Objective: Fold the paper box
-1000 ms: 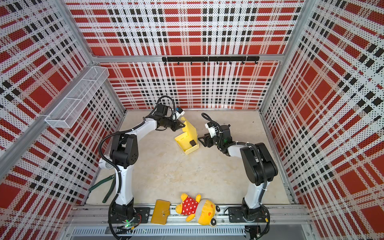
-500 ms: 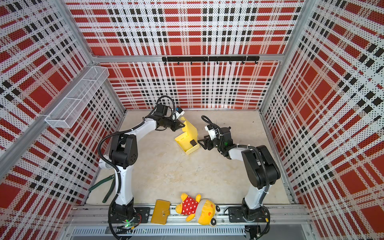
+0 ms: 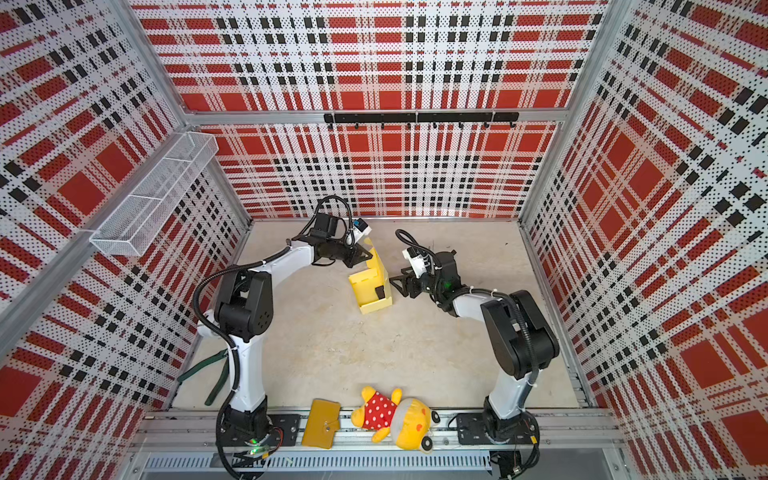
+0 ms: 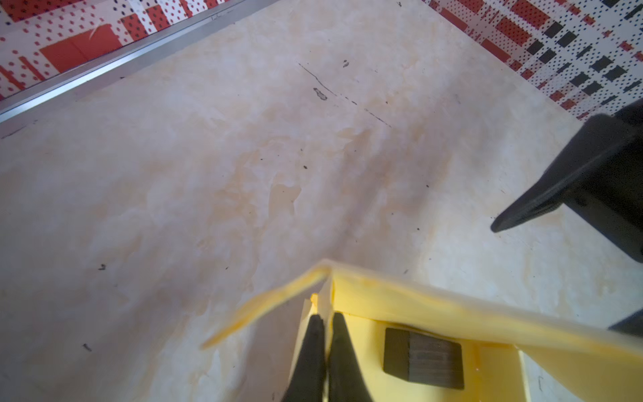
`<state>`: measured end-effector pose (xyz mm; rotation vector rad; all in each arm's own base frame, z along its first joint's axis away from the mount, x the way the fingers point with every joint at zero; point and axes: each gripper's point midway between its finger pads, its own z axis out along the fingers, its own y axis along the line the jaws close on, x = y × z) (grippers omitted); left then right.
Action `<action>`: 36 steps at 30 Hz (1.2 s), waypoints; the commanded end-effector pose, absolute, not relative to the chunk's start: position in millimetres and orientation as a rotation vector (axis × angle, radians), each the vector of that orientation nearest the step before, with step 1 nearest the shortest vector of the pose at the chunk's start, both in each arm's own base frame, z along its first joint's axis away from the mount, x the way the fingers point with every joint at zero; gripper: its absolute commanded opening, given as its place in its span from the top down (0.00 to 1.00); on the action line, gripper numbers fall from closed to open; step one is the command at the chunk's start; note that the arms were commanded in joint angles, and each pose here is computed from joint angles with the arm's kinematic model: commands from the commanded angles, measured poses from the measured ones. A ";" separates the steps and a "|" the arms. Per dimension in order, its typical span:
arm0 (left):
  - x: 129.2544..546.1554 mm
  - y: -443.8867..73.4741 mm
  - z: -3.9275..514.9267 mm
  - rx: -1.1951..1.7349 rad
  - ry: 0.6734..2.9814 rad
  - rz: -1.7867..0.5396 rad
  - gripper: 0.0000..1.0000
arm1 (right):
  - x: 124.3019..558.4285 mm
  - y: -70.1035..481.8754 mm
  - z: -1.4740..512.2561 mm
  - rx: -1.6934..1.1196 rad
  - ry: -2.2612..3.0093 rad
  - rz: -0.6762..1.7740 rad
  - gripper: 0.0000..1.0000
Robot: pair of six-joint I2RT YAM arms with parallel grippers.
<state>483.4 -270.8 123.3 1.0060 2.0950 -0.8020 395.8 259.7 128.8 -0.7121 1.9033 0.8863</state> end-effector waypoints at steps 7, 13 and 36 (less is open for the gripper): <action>481.6 -277.9 149.8 1.007 2.036 -0.808 0.96 | 380.5 269.6 132.8 -0.792 1.833 0.919 0.34; 481.9 -277.7 149.6 1.013 2.037 -0.801 0.95 | 368.3 271.7 134.7 -0.833 1.823 0.950 0.35; 469.7 -279.2 146.0 0.980 2.053 -0.838 0.96 | 364.6 286.2 128.2 -0.870 1.801 0.936 0.44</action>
